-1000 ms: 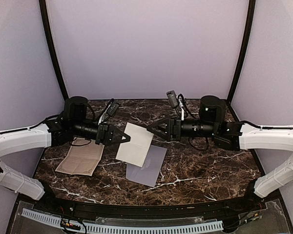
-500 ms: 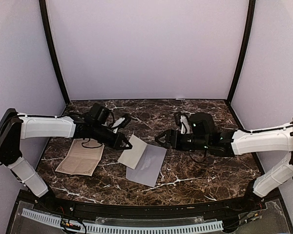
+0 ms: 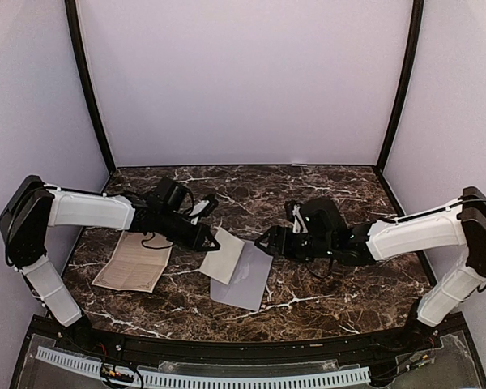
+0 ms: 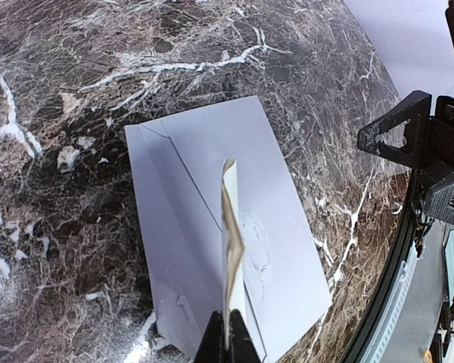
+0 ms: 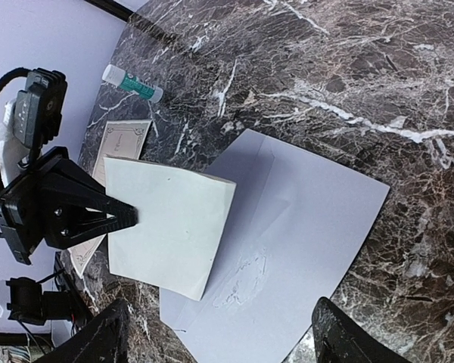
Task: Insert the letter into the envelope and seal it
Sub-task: Place the letter in the envelope.
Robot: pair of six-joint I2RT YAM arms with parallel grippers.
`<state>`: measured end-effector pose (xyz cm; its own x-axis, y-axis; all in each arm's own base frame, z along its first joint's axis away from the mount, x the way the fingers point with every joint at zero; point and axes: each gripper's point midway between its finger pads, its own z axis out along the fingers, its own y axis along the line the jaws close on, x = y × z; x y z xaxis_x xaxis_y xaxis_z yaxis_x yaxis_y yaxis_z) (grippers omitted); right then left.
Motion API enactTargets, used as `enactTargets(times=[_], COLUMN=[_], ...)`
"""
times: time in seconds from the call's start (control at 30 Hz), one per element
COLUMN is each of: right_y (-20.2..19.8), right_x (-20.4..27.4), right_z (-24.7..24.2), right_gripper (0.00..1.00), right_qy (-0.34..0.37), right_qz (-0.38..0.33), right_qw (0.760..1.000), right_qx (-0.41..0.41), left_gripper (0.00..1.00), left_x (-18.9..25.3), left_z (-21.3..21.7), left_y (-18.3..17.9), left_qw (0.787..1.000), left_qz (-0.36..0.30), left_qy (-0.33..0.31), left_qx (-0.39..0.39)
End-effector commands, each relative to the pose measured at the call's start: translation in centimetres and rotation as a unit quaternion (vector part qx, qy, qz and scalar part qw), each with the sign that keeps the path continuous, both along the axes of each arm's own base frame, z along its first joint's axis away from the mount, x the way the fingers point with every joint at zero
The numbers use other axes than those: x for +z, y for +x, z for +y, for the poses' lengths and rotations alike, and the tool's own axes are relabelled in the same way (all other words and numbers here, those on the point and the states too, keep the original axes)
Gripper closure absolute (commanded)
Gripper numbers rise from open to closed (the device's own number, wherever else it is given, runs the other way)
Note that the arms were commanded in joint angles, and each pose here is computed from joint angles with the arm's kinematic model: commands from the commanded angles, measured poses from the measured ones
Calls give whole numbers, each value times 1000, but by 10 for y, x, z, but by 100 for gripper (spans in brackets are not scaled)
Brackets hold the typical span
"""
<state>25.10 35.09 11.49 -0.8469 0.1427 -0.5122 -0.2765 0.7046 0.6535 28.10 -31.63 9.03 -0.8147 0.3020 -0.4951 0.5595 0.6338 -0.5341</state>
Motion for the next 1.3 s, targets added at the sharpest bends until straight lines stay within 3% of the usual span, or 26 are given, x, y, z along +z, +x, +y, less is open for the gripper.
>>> enactTargets(times=[0.0,0.73,1.07,1.27], right_y=[2,-7,-8,-12], right_x=[-8,-67,-77,-83], right_z=[2,5,8,13], right_gripper=[21,24,24,31], right_qy=[10,-22,-25,-21], right_qz=[9,78,86,98], right_qw=[1000,996,995,994], right_qx=[-20,-49,-46,-33], left_gripper=[100,100,100,100], left_x=[-3,-42,-45,-49], left_z=[5,19,14,14], left_y=[4,-16,-16,-18], left_qw=[1000,988,987,985], left_qz=[18,123,131,142], left_qy=[-3,-6,-21,-24], left_qx=[22,96,92,94])
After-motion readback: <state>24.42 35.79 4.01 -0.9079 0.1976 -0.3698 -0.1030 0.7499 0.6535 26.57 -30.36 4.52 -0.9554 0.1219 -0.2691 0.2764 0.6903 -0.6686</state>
